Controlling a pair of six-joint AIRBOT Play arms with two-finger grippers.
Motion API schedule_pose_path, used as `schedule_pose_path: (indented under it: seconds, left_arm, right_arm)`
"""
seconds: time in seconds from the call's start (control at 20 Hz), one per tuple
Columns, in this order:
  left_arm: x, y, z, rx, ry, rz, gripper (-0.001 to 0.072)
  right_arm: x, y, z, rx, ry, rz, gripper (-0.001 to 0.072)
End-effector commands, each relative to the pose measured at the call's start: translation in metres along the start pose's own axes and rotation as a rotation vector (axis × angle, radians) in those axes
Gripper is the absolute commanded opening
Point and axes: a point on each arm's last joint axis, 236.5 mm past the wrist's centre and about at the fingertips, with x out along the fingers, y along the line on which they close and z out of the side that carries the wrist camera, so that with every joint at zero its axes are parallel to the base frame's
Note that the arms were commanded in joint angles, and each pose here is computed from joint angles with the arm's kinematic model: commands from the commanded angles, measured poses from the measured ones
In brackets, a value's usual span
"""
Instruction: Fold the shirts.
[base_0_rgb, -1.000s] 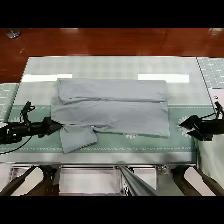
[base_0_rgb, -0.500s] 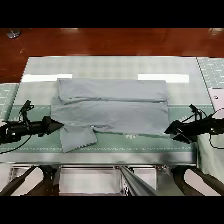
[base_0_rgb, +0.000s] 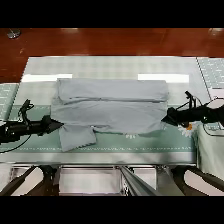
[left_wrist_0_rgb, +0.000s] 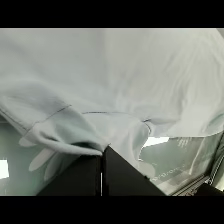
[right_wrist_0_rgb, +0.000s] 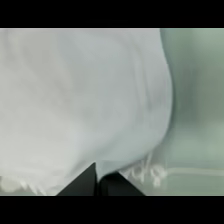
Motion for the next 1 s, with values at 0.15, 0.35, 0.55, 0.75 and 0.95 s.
schedule_pose_path:
  seconds: [0.15, 0.35, 0.55, 0.75, 0.95]
  left_arm:
    - [-0.02, -0.023, 0.066, 0.062, -0.153, -0.007, 0.0023]
    - [0.0, -0.045, 0.123, 0.092, -0.137, 0.005, 0.0023]
    - [0.032, -0.067, 0.193, 0.062, -0.113, -0.014, 0.0023]
    - [0.054, -0.071, 0.245, 0.009, -0.116, -0.034, 0.0022]
    - [0.07, -0.059, 0.254, -0.03, -0.076, -0.041, 0.0024]
  right_arm:
    - [-0.036, 0.029, 0.067, -0.09, -0.126, -0.009, 0.0022]
    - [-0.032, 0.052, 0.12, -0.04, -0.192, 0.059, 0.0022]
    - [-0.031, 0.059, 0.165, -0.019, -0.238, 0.072, 0.0022]
    - [-0.023, 0.062, 0.193, 0.008, -0.243, 0.094, 0.0023]
    - [-0.009, 0.065, 0.216, 0.031, -0.241, 0.138, 0.0035]
